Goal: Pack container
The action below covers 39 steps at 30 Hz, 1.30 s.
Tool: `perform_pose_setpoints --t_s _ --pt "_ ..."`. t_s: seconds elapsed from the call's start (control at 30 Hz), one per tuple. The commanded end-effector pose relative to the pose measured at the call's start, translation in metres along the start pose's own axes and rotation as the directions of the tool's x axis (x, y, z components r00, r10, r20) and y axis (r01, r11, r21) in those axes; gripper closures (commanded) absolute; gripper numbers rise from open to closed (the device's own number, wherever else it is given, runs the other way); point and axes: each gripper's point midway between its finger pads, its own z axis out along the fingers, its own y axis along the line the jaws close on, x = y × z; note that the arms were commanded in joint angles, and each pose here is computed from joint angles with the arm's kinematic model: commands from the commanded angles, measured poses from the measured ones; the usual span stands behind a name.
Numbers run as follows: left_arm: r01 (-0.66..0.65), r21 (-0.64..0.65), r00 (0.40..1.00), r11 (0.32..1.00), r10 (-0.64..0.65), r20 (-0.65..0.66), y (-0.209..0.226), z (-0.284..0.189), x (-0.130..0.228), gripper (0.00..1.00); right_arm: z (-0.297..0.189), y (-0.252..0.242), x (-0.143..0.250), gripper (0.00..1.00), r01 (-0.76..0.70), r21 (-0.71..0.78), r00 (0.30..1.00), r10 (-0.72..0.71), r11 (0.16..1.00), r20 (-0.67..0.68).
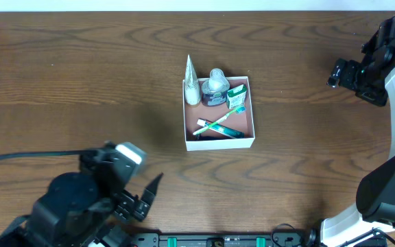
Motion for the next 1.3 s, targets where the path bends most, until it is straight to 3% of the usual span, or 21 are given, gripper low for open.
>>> perform_pose_setpoints --t_s 0.0,0.2,0.57,0.73,1.27 --pt "0.087 -0.101 0.995 0.991 -0.081 0.056 0.022 0.001 0.003 0.02 -0.011 0.000 -0.006 0.01 -0.006 -0.003 0.999 0.006 1.000 0.033" --pt "0.222 -0.228 0.946 0.948 -0.153 0.286 0.058 0.009 0.005 0.02 -0.011 0.000 -0.006 0.01 -0.006 -0.003 0.999 0.006 1.000 0.033" --pt "0.245 -0.207 0.799 0.947 -0.076 0.596 0.077 0.055 0.017 0.02 -0.011 0.000 -0.006 0.01 -0.006 -0.003 0.999 0.006 1.000 0.033" --pt "0.255 -0.213 0.758 0.943 -0.058 0.650 0.084 0.073 0.030 0.02 -0.011 0.000 -0.006 0.01 -0.006 -0.003 0.999 0.006 1.000 0.033" --pt "0.268 -0.204 0.765 0.941 -0.079 0.639 0.083 0.102 0.070 0.02 -0.011 0.000 -0.006 0.01 -0.006 -0.003 0.999 0.006 1.000 0.033"
